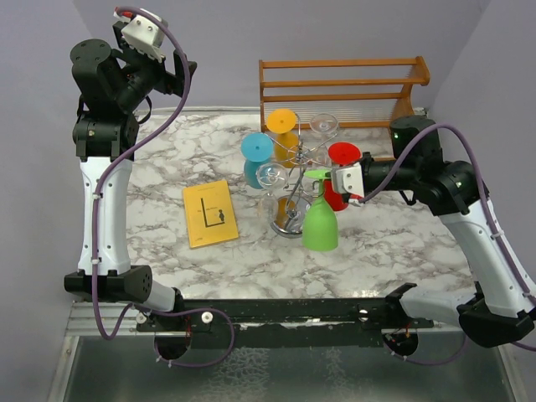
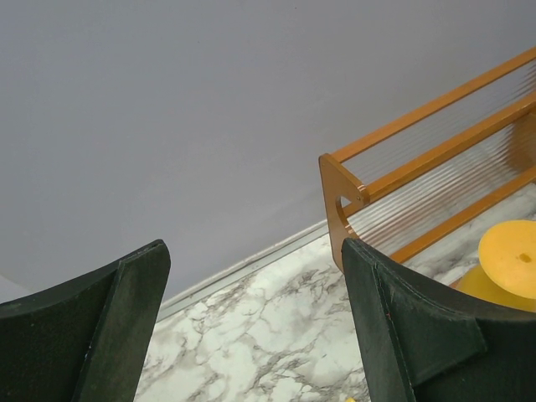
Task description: Place the wine glass upside down on the wine glass rack
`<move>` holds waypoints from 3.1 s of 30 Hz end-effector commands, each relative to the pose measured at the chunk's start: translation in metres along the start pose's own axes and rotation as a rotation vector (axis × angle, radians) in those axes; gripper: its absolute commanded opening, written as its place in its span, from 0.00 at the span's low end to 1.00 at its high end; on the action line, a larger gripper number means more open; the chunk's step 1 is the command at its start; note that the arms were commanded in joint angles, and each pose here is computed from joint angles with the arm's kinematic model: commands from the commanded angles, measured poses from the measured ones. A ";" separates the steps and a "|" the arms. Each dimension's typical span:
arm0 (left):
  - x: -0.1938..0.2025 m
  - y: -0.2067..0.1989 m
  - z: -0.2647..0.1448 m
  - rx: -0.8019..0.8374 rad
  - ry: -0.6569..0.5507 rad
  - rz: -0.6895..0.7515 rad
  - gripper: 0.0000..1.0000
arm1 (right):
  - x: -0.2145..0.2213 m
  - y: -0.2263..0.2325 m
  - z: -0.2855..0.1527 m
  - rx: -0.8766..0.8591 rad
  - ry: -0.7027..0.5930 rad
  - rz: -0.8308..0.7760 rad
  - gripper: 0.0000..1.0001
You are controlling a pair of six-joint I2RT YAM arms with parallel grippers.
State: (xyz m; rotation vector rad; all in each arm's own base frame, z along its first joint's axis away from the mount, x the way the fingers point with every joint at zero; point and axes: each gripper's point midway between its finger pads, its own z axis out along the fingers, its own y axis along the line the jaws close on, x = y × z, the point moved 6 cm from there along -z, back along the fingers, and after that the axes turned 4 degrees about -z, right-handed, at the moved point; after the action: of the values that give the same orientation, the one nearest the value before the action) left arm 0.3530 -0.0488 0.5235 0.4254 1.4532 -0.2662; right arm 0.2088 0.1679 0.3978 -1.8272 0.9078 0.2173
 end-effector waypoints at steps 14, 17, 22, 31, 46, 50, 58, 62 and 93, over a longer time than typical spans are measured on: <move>-0.011 -0.005 -0.011 0.033 -0.030 0.040 0.87 | 0.005 0.011 -0.001 0.012 0.029 0.024 0.19; -0.011 -0.004 -0.011 0.034 -0.028 0.044 0.87 | 0.006 0.014 -0.002 0.011 0.037 0.026 0.22; -0.009 -0.005 -0.010 0.038 -0.020 0.047 0.87 | 0.011 0.017 -0.005 0.014 0.068 0.034 0.26; -0.002 -0.005 -0.011 0.042 0.000 0.054 0.87 | 0.017 0.024 -0.016 0.033 0.108 0.064 0.41; 0.027 -0.004 -0.014 0.010 0.070 0.026 0.87 | 0.017 0.012 -0.078 0.303 0.174 0.336 0.72; 0.042 -0.002 -0.016 -0.035 0.103 -0.002 0.87 | 0.043 -0.002 -0.104 0.536 0.338 0.471 0.76; 0.060 0.011 -0.030 -0.216 0.119 -0.042 0.96 | 0.107 -0.023 -0.137 1.008 0.498 0.721 1.00; 0.069 0.015 -0.036 -0.291 0.121 -0.069 0.99 | 0.113 -0.028 -0.138 1.120 0.400 0.833 1.00; 0.084 -0.003 -0.078 -0.315 0.148 -0.065 0.99 | 0.092 -0.013 -0.161 1.180 0.407 0.750 1.00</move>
State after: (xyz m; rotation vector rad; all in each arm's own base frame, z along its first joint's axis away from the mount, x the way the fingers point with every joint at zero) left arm 0.3036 -0.0103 0.4277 0.1042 1.6578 -0.0604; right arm 0.2474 -0.0124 0.4353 -0.3721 1.5274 -0.2179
